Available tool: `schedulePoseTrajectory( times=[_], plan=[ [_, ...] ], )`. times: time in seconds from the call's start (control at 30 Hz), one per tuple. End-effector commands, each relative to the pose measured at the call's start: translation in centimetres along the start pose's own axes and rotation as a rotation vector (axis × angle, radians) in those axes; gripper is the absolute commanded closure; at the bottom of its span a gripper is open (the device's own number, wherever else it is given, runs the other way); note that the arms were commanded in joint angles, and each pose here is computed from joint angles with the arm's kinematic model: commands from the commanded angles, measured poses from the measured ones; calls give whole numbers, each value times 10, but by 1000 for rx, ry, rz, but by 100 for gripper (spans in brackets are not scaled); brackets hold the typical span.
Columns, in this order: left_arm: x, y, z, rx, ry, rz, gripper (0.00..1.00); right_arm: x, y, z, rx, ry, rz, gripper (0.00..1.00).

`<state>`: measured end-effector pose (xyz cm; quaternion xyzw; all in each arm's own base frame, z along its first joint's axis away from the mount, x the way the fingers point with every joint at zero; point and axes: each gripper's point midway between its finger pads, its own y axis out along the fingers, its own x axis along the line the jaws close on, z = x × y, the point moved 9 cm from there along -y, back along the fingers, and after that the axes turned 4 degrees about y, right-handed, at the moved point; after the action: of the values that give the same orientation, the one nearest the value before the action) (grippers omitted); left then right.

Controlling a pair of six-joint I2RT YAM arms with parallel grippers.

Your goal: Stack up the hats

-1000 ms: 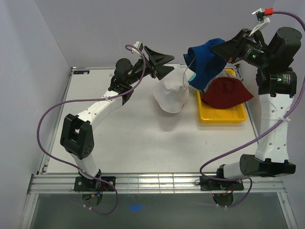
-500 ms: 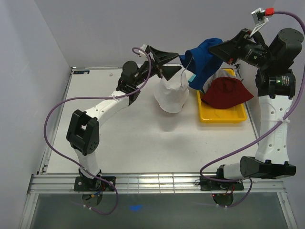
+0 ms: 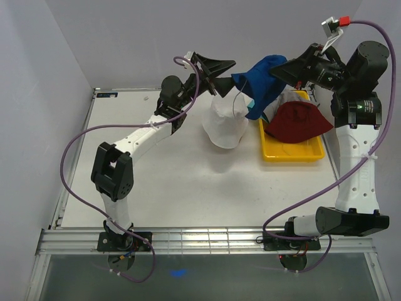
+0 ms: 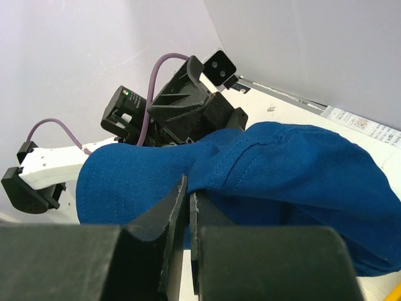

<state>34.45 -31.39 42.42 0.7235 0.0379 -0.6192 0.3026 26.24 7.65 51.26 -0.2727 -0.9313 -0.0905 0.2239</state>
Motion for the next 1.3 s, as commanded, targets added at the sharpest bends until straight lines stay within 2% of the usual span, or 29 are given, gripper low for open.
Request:
schedulePoseTrajectory(
  times=[0.0, 0.1, 0.3, 0.33, 0.4, 0.43, 0.77, 0.8, 0.87, 0.9, 1.27],
  plan=[
    [-13, 6, 1, 8, 15, 50, 19, 11, -3, -4, -14, -76, -44, 92],
    [-8, 9, -1, 18, 8, 45, 23, 6, 0, -3, -6, -73, -42, 92],
    [-3, 14, -3, 42, 18, 39, 44, -5, 5, -8, 6, -80, -5, 92],
    [-2, 16, -4, 47, 19, 34, 50, -4, 5, -10, 4, -90, -7, 92],
    [0, 20, -5, 65, 26, 40, 53, -11, 9, -11, 11, -82, -3, 92],
    [1, 21, -7, 69, 29, 40, 58, -13, 9, -11, 12, -82, -1, 92],
    [7, 28, -30, 93, 79, 50, 76, -45, 22, -7, 51, -76, 47, 92],
    [8, 31, -34, 104, 87, 57, 83, -48, 23, -7, 59, -77, 59, 92],
    [11, 35, -38, 119, 97, 63, 89, -60, 27, -8, 67, -66, 86, 92],
    [14, 37, -39, 129, 99, 64, 100, -57, 27, -13, 60, -79, 86, 92],
    [40, 48, -50, 214, 186, 112, 100, -95, 32, -14, 58, -44, 155, 92]
  ],
)
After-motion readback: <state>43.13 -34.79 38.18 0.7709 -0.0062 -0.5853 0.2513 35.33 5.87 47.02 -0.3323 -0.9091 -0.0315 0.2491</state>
